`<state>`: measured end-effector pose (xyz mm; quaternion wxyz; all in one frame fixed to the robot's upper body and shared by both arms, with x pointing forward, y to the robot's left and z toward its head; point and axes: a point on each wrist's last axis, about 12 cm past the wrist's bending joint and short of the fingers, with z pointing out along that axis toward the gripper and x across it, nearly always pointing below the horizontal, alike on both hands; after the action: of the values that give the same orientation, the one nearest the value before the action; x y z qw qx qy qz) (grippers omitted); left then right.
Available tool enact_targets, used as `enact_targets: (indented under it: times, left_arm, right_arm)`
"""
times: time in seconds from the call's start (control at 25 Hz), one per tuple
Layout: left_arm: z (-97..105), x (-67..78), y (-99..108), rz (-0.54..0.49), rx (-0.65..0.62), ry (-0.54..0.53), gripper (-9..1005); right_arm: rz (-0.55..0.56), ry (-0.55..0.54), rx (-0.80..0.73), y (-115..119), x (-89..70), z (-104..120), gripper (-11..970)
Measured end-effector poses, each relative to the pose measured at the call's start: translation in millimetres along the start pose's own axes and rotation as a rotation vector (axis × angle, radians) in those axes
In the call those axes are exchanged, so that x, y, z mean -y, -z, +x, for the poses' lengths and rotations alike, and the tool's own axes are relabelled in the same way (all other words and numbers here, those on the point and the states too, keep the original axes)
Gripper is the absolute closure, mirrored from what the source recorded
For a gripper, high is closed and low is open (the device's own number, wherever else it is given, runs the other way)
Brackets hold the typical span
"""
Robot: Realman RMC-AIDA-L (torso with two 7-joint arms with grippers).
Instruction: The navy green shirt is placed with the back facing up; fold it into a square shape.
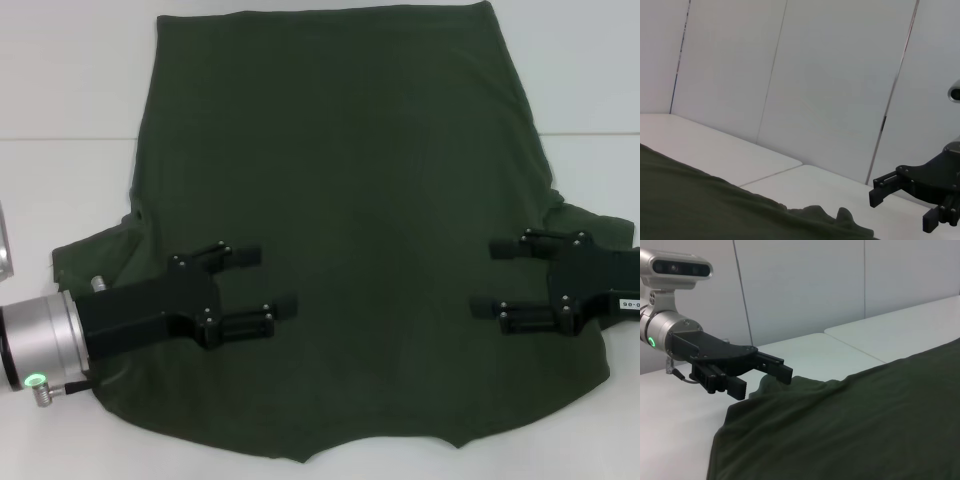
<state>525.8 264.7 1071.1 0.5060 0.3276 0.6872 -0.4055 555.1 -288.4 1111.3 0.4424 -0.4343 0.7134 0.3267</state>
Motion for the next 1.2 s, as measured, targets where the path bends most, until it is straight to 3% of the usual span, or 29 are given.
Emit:
enact_targets:
  times: [1.2]
  left_arm:
    - [1, -0.8, 9, 0.011, -0.051, 0.02, 91]
  right_arm:
    - [-0.018, -0.016, -0.027, 2, -0.8, -3, 71]
